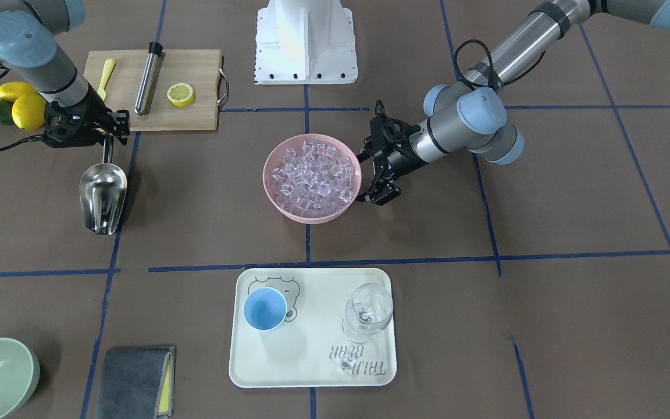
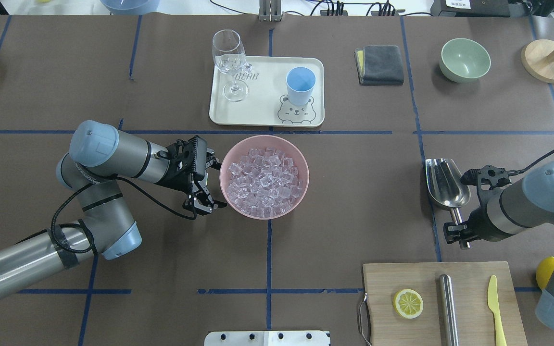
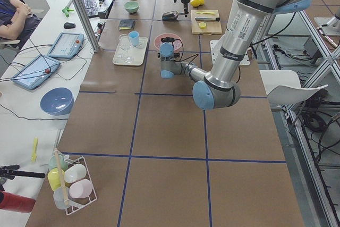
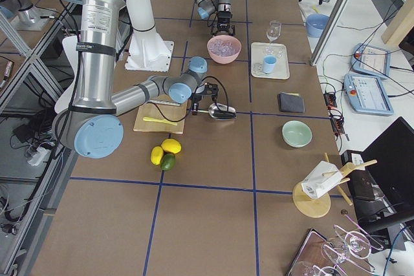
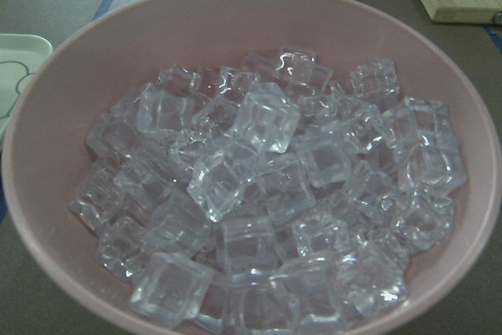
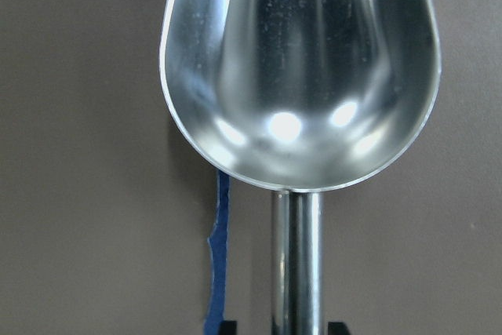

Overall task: Put ice in cup with scoop
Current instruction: 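Lift the scoop with the right gripper and carry it over the ice bowl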

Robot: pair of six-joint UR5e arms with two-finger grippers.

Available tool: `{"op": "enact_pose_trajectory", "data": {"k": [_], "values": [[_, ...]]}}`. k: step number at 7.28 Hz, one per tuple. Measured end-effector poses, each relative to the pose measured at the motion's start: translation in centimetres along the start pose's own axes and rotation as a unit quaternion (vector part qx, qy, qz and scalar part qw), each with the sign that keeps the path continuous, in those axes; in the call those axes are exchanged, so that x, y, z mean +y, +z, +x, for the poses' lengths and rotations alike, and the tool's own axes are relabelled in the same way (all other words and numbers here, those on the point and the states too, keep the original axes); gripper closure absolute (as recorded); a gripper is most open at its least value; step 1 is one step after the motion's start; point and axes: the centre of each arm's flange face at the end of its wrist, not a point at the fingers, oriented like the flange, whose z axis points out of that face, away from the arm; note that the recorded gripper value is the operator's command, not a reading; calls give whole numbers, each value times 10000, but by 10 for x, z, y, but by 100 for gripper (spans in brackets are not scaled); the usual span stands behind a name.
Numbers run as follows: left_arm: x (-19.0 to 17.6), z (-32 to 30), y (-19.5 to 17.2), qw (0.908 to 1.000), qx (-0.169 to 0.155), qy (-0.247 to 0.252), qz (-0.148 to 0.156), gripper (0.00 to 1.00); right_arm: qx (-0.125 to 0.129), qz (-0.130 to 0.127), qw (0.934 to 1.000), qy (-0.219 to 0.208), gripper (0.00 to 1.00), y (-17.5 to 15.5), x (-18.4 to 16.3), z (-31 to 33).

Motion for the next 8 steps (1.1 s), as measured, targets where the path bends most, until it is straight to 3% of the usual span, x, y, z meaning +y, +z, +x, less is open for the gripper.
{"op": "enact_pose_trajectory", "data": {"k": [5, 6, 7, 8], "values": [[1, 0, -1, 10000, -3, 2, 4, 1, -173, 245, 9995, -105, 100, -33, -9, -1], [1, 0, -1, 10000, -4, 7, 12, 1, -204, 328, 9977, -561, 100, -41, -11, -3], [1, 0, -1, 10000, -4, 10, 15, 1, -187, 429, 9905, -1292, 100, -48, -16, -1], [1, 0, -1, 10000, -4, 11, 17, 1, -168, 567, 9752, -2133, 100, -57, -25, 0]]}}
